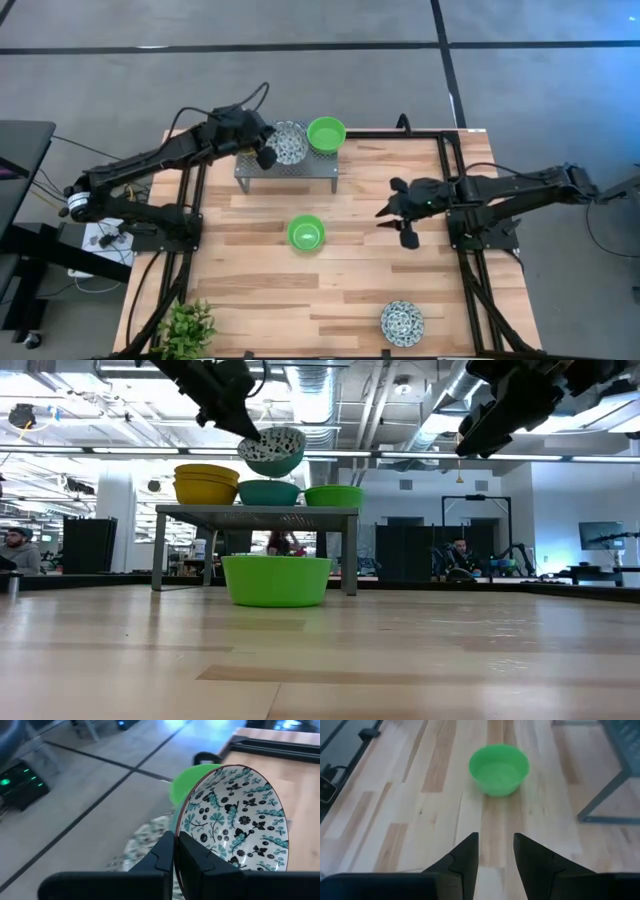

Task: Pick & Place Mini bowls
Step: Stack the left green patterned bowl on the green patterned bowl on the shelf

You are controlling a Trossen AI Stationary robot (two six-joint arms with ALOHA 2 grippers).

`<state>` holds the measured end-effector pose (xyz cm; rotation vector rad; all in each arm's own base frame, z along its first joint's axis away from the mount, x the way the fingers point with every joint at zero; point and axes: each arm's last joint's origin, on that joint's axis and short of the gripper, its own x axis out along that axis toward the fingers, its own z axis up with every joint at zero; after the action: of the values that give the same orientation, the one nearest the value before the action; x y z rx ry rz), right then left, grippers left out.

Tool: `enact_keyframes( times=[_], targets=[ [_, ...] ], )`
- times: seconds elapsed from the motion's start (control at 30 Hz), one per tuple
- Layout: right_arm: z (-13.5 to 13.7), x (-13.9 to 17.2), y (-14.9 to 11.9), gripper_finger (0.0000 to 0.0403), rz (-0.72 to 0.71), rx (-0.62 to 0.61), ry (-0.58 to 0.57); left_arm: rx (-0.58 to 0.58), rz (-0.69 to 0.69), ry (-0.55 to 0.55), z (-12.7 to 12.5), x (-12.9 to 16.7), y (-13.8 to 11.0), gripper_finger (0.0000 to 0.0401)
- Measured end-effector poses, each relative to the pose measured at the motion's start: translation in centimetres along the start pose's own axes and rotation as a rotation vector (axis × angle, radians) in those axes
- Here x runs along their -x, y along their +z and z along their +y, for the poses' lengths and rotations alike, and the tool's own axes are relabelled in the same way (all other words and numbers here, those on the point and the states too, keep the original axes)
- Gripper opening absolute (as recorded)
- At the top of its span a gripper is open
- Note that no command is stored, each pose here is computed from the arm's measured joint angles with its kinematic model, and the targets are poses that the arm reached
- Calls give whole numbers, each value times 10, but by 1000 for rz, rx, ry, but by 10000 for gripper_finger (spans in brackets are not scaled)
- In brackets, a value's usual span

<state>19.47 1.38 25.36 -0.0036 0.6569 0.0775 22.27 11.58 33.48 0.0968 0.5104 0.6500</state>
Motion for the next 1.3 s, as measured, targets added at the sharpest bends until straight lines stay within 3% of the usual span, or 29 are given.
enact_keyframes(
  times=[0.23,0.47,0.87,1.3],
  targets=[
    [-2,0,-2,120,-22,16,-12,42,12,81,11,-2,-1,14],
    [-3,-9,-3,120,9,16,-12,216,8,106,17,-3,-3,14],
    [-3,-24,-7,120,73,15,-8,190,71,134,12,-24,-10,15],
    [-3,-25,-7,120,75,12,-8,193,49,172,13,-25,-8,29]
  ],
)
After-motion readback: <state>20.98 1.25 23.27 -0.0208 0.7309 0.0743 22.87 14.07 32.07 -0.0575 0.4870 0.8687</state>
